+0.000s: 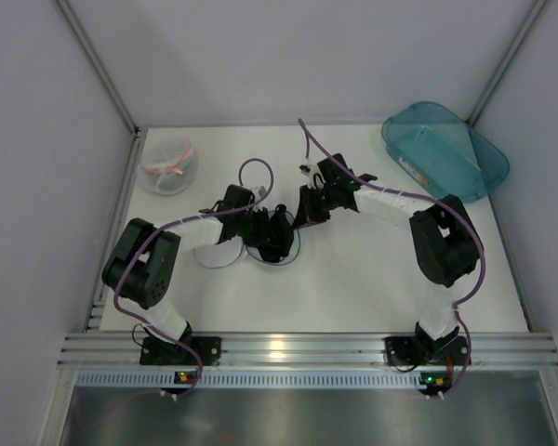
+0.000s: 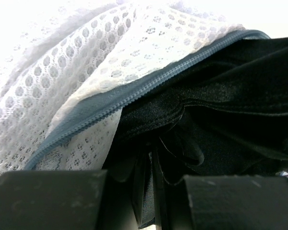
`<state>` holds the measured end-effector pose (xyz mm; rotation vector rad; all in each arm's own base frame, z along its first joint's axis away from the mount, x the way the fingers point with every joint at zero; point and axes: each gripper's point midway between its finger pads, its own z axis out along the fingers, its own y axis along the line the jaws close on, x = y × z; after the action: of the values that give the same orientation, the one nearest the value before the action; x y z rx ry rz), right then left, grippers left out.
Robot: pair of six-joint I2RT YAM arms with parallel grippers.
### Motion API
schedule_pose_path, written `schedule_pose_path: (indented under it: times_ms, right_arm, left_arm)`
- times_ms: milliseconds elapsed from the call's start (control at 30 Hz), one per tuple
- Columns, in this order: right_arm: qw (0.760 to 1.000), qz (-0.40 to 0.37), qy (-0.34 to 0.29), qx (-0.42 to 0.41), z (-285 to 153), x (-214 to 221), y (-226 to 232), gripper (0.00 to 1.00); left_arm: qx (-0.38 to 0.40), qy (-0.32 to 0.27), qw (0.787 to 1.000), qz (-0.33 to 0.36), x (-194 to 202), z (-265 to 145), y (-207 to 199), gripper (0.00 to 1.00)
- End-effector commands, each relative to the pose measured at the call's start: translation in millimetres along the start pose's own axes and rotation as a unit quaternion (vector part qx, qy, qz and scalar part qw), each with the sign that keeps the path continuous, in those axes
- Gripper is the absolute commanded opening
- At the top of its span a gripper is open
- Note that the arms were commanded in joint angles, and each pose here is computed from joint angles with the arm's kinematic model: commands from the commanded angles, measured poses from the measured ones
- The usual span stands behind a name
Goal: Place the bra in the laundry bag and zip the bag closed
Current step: Adjust the bra in the laundry bag.
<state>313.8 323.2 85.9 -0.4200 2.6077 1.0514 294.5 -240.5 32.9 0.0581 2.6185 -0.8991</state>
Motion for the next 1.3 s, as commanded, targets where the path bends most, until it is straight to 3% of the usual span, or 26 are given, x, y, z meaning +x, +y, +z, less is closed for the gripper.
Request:
schedule_pose_path:
  times_ms: [0, 167, 400, 633, 800, 900, 1267]
  right_arm:
    - [0.997, -0.043, -0.057, -0.038, -30, -32, 39, 0.00]
    - [0.991, -0.072, -0.099, -0.057, -69, -46, 69, 0.00]
    - [0.994, -0.062, -0.076, -0.049, -59, -28, 56, 0.00]
    - [0.994, -0.061, -0.067, -0.054, -51, -25, 52, 0.00]
    - [0.994, -0.061, -0.069, -0.060, -52, -24, 54, 0.00]
    - [0.994, -0.058, -0.067, -0.067, -52, -22, 57, 0.00]
    - [0.995, -0.034, -0.053, -0.081, -54, -12, 54, 0.00]
  left_arm:
    - [-0.036, 0.002, 0.999, 0.007, 2, 2, 13, 0.16]
    - [-0.057, 0.010, 0.998, 0.001, 7, 7, 24, 0.16]
    - [-0.046, 0.002, 0.999, 0.025, -5, -4, 7, 0.21]
    - [0.067, -0.062, 0.991, 0.096, -22, -78, -69, 0.32]
    - [0.077, -0.113, 0.983, 0.124, -32, -110, -85, 0.34]
    - [0.051, -0.118, 0.984, 0.121, -37, -102, -77, 0.33]
    - [0.027, -0.096, 0.990, 0.101, -49, -8, -63, 0.30]
